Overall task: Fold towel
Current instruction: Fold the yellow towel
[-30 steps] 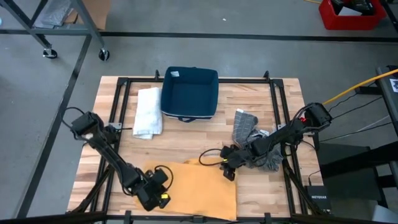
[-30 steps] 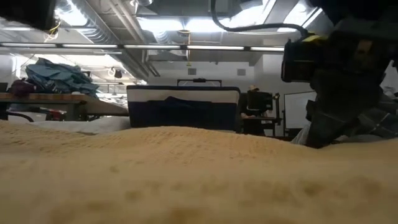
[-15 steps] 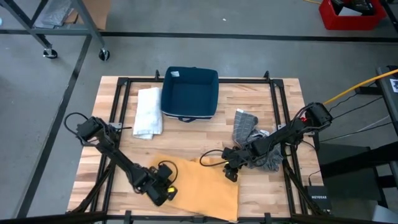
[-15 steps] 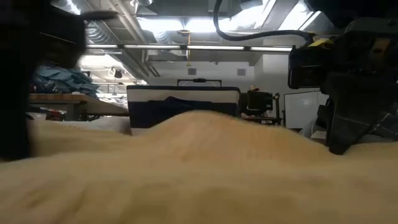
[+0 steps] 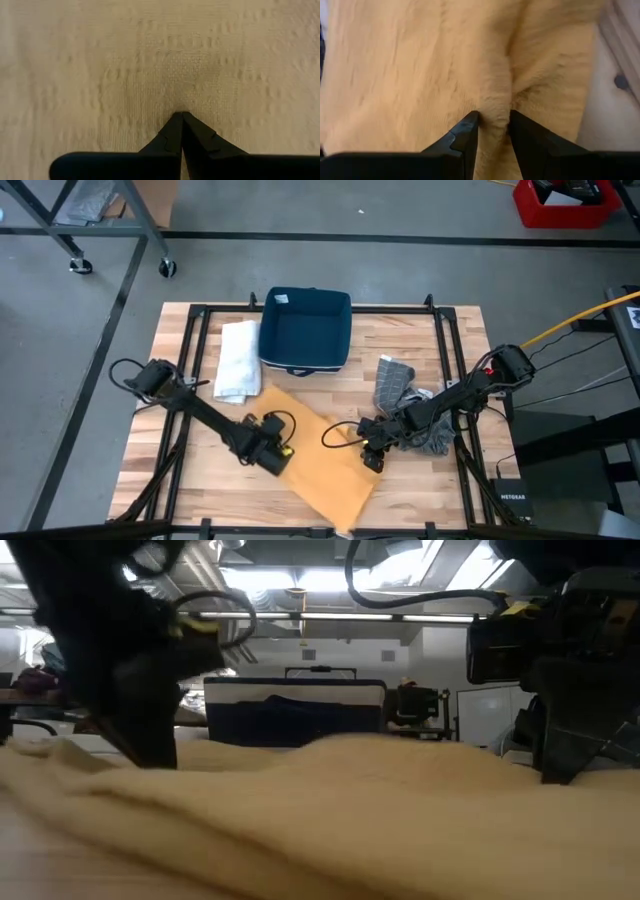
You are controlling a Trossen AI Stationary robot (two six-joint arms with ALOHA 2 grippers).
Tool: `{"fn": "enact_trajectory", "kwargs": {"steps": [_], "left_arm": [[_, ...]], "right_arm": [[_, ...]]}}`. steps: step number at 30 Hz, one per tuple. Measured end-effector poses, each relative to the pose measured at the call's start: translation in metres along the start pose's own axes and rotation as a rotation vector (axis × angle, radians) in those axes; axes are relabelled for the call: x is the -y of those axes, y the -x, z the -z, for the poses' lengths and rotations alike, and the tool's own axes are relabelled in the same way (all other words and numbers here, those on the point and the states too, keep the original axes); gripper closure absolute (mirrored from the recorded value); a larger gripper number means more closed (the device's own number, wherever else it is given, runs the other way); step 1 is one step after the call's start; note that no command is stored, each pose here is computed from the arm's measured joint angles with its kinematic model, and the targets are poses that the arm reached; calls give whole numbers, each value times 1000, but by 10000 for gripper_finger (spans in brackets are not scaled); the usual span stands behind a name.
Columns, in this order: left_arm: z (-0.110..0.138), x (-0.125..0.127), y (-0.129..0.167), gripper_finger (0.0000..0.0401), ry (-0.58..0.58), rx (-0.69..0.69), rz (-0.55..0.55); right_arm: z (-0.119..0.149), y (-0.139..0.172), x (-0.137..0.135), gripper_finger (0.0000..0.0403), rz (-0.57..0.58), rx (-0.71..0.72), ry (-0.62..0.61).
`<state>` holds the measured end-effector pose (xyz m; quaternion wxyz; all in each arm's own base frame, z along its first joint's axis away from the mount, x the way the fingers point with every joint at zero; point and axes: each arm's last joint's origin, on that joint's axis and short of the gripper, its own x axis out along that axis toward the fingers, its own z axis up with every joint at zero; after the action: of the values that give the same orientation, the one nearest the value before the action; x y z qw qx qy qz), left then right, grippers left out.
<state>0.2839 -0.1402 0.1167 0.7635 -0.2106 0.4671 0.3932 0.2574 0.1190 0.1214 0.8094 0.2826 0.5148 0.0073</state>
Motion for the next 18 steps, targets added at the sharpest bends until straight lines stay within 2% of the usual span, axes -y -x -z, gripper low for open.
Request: {"fn": "enact_trajectory", "kwargs": {"steps": [7,10,13,15,18], "left_arm": [[-23,-16,-14,401,-111,17,-144],[-31,-21,-15,401,-113,72,-182],[-35,-21,-5,401,-66,207,-170],[-43,-19,14,401,-53,294,-122],[-46,-15,38,401,-117,315,-41]], "right_arm": [[-2,-1,-1,288,2,38,10],[-2,-1,-1,288,18,59,57],[-3,3,-1,288,21,69,130],[-4,9,-3,288,10,82,182],[-8,22,-9,288,-6,146,260]]}}
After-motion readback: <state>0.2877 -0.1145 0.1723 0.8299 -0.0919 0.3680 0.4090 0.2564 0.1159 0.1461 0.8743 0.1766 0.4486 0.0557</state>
